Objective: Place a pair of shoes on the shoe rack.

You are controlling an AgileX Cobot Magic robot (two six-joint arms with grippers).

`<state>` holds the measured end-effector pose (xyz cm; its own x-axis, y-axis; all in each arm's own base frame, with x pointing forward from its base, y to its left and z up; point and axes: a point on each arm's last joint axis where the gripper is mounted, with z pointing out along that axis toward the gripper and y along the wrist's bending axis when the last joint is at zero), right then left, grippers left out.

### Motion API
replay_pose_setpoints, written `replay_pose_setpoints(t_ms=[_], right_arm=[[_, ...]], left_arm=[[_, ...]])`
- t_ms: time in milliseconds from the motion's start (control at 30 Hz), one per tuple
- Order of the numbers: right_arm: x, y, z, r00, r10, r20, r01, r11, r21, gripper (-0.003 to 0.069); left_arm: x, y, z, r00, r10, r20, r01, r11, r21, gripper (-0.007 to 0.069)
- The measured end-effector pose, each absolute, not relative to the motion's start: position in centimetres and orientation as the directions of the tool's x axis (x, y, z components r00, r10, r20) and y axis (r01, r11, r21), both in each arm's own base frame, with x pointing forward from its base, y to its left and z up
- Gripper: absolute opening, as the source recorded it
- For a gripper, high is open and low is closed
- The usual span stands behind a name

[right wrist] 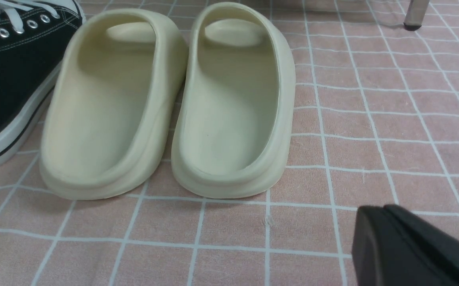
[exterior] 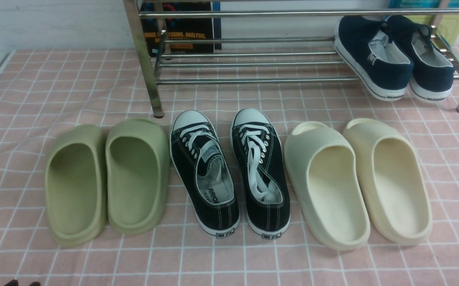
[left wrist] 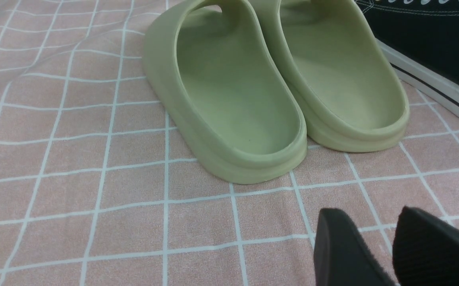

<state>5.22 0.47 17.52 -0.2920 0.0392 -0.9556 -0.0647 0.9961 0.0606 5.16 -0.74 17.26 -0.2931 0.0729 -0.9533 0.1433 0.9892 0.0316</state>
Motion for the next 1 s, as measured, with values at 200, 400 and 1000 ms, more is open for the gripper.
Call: replay_pose_setpoints(t_ms=[200,400,1000], right_arm=[[5.22,0.47,17.52,-0.292,0.039,-0.956,-0.065,0.996,0.061,-0.0008],[5.22,0.47,17.53,-0.291,0.039,-0.956,-0.065,0.996,0.061,-0.0007],[5.22,0.47,17.53,-0.291,0.039,-0.956,-0.065,0.996,0.061,0.0005]], left_arm=[[5.16,-0.74,17.26,-0.293,0.073,-0.953,0.143,0.989,0.032,0.0239],[5.16,-0.74,17.26,-0.293,0.073,-0.953,0.143,0.989,0.032,0.0239],[5.16,-0.74,17.26,-0.293,0.073,-0.953,0.143,0.989,0.032,0.0239]])
